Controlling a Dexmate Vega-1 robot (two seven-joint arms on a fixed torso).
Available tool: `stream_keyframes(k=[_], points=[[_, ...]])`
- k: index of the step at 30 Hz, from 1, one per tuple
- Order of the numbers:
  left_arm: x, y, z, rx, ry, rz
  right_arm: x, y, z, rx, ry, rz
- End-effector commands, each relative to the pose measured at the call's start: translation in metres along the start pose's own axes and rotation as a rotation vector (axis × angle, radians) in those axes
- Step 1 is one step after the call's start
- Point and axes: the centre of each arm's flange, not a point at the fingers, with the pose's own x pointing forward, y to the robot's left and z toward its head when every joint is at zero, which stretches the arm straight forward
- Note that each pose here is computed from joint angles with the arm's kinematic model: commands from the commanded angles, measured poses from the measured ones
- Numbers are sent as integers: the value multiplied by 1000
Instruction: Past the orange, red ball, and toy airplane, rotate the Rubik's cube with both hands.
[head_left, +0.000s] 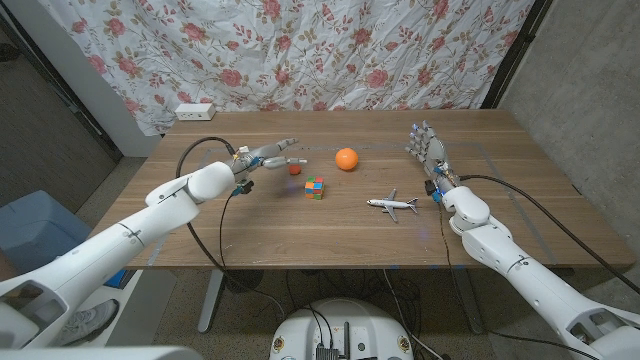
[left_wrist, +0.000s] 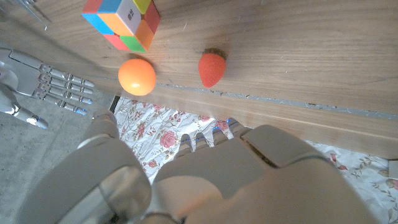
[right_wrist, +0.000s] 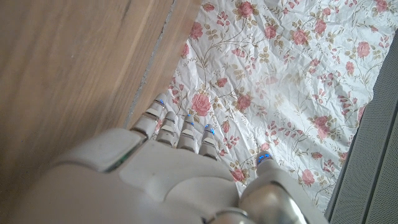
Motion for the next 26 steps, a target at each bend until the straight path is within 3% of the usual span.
stream_keyframes(k=[1,9,19,26], points=[[-8,4,-28,-191,-26,117,8,10,1,5,0,12],[-4,0,-43,-332,-26,198,11,9,-2,38,-3,-4],[1,-20,-55,-570,-40,339,10,0,-8,72,9,5],[4,-31,-57,-655,-60,406,14,-7,-7,71,10,13]])
